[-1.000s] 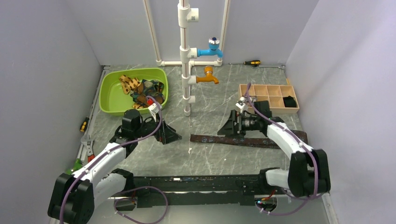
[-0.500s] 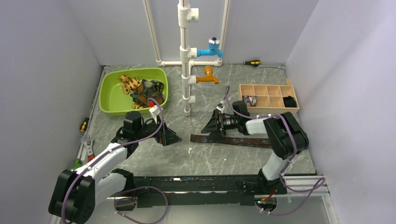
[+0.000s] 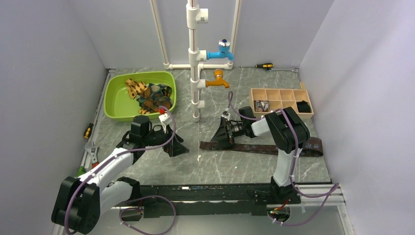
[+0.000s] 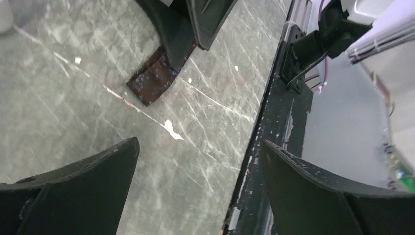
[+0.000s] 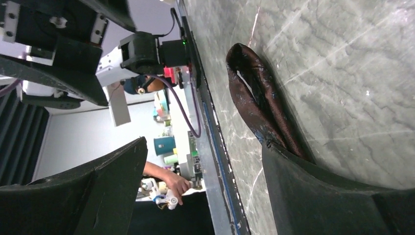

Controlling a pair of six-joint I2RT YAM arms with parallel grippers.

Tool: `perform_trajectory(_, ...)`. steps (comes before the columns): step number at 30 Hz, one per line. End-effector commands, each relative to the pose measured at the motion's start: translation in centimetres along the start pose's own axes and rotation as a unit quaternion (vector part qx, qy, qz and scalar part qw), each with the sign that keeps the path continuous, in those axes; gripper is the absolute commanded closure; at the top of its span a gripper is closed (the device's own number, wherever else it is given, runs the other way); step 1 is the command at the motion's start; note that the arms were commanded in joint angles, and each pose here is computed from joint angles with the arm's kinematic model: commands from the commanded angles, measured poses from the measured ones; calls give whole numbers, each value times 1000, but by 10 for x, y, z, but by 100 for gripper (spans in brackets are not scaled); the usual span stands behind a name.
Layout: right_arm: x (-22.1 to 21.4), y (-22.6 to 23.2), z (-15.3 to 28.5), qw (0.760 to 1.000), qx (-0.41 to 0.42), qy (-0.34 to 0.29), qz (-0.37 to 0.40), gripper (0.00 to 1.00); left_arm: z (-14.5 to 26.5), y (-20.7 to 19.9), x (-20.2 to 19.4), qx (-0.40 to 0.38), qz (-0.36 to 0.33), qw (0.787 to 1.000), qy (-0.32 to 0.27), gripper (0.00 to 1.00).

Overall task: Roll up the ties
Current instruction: Roll the tie at the center of the board.

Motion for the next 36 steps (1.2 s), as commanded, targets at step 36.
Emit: perform_trajectory(36,-36,55,141,966,-171,-179,69,17,-166,44,-46,-80,-410,866,275,33)
Point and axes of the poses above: each gripper's point midway between its finger pads, its own z axis back along the fingers, its own y axis along the line the jaws close on, x = y × z, the point moved 8 cm from there along z, back along the fingers, and after that the axes turned 6 degrees about -z, right-handed, at the moved point
